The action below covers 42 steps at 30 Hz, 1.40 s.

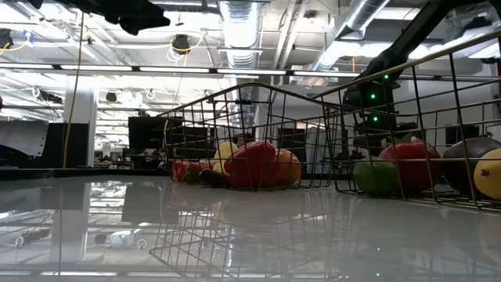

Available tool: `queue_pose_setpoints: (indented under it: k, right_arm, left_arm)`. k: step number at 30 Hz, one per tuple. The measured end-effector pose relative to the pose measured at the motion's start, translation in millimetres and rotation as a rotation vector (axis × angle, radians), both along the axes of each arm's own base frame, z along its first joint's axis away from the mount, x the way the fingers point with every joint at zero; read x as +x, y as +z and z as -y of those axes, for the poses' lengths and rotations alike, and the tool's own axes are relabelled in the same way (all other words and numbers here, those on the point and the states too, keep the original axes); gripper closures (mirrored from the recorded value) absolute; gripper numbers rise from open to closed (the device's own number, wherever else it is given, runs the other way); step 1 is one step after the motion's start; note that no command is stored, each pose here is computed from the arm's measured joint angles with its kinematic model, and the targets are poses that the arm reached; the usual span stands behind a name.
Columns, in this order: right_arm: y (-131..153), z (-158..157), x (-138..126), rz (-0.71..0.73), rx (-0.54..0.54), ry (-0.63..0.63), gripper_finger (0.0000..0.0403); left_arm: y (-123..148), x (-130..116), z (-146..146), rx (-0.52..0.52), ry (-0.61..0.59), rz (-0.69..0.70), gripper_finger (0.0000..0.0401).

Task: Sort produce into baskets
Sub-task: Put the top lemon into the right wire basket

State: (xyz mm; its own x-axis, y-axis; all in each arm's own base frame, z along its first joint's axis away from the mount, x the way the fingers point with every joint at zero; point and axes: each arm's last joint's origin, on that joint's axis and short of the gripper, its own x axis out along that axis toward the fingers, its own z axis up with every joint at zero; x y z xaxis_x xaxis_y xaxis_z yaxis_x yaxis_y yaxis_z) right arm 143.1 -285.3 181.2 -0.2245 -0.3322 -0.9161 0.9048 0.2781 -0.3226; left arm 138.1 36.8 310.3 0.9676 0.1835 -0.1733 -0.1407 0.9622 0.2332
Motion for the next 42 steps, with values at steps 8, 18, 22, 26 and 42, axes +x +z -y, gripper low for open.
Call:
queue_pose_setpoints:
  k: [8,18,22,26,42]
  right_arm:
    - [-23.1,6.2,3.0,-0.045,0.066,-0.004,0.0091]
    - [-28.4,9.6,2.7,-0.102,0.066,-0.013,0.0101]
    - [-28.6,8.5,2.8,-0.09,0.082,-0.01,0.0131]
    - [-29.3,4.0,6.5,-0.047,0.127,-0.005,0.0153]
    - [14.9,-19.3,6.7,-0.001,0.072,-0.026,0.0101]
  left_arm:
    - [-0.8,-0.1,0.0,-0.008,0.001,-0.007,0.0182]
    - [-1.9,-0.4,0.1,0.0,-0.001,-0.02,0.0182]
    - [-1.9,-0.4,0.1,0.0,-0.001,-0.02,0.0182]
    - [-1.8,-0.4,0.1,-0.001,-0.001,-0.019,0.0182]
    - [-1.7,-0.4,0.1,-0.005,0.0,-0.018,0.0182]
